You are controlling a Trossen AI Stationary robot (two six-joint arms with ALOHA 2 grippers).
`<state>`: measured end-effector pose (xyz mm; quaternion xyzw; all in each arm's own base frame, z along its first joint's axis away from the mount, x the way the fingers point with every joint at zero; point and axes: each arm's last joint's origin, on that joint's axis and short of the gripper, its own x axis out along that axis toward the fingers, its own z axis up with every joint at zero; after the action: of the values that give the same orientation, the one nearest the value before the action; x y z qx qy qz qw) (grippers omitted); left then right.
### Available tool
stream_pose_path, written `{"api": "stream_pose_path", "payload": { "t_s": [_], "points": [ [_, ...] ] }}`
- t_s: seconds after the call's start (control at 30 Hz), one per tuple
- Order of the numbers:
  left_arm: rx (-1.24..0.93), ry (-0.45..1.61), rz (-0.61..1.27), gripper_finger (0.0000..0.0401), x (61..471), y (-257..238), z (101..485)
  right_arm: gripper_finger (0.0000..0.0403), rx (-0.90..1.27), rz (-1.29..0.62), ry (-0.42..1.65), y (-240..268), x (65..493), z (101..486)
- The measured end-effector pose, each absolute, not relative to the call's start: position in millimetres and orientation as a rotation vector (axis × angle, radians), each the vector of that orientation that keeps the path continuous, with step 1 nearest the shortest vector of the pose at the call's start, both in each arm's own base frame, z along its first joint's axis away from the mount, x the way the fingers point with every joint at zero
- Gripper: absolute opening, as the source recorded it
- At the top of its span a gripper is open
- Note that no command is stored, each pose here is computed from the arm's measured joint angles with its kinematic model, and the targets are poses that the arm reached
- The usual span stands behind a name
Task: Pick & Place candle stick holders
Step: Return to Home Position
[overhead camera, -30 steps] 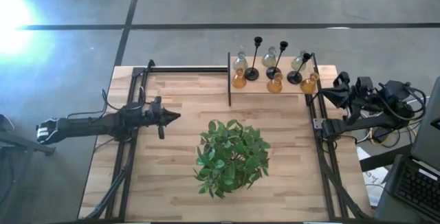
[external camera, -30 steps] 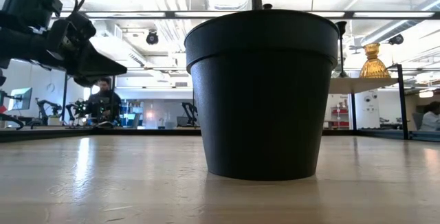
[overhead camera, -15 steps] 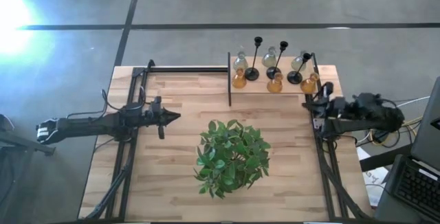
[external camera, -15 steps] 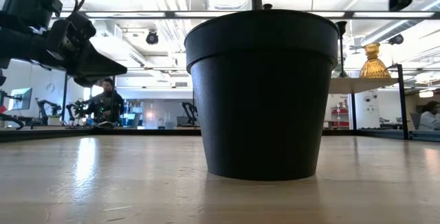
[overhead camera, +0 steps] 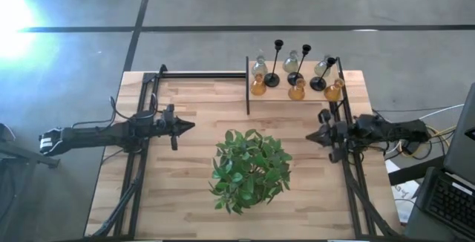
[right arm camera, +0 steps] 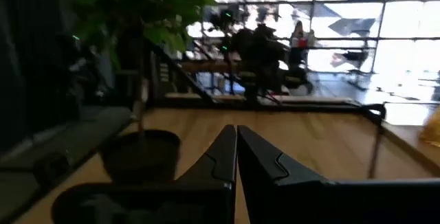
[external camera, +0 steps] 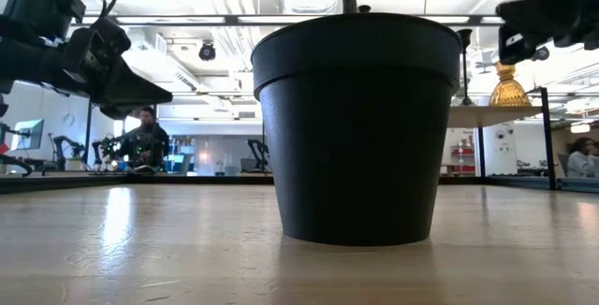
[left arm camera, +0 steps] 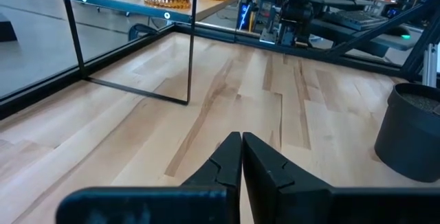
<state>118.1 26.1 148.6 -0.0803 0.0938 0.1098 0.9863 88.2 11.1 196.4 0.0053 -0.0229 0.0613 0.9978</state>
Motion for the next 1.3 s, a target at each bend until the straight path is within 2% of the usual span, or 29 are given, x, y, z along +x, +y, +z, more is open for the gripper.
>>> {"api": "stream_pose_path", "payload": {
  "t_s": [0.13, 0.3, 0.5, 0.63, 1.3],
  "points": [
    [-0.162, 0.195, 0.221, 0.0018, 118, 26, 148, 0.0008, 0.038, 0.201, -0.052, 14, 92, 185],
    [-0.162, 0.195, 0.221, 0.0016, 118, 26, 148, 0.0008, -0.021, 0.145, -0.026, 10, 97, 168],
    [-0.162, 0.195, 0.221, 0.0018, 118, 26, 148, 0.0008, -0.184, -0.162, -0.024, -9, 97, 169],
    [-0.162, 0.196, 0.221, 0.0016, 118, 26, 148, 0.0008, -0.203, -0.319, -0.016, -18, 95, 170],
    [-0.162, 0.199, 0.221, 0.0017, 118, 26, 147, 0.0008, -0.199, -0.307, -0.017, -17, 95, 170]
  ]
}}
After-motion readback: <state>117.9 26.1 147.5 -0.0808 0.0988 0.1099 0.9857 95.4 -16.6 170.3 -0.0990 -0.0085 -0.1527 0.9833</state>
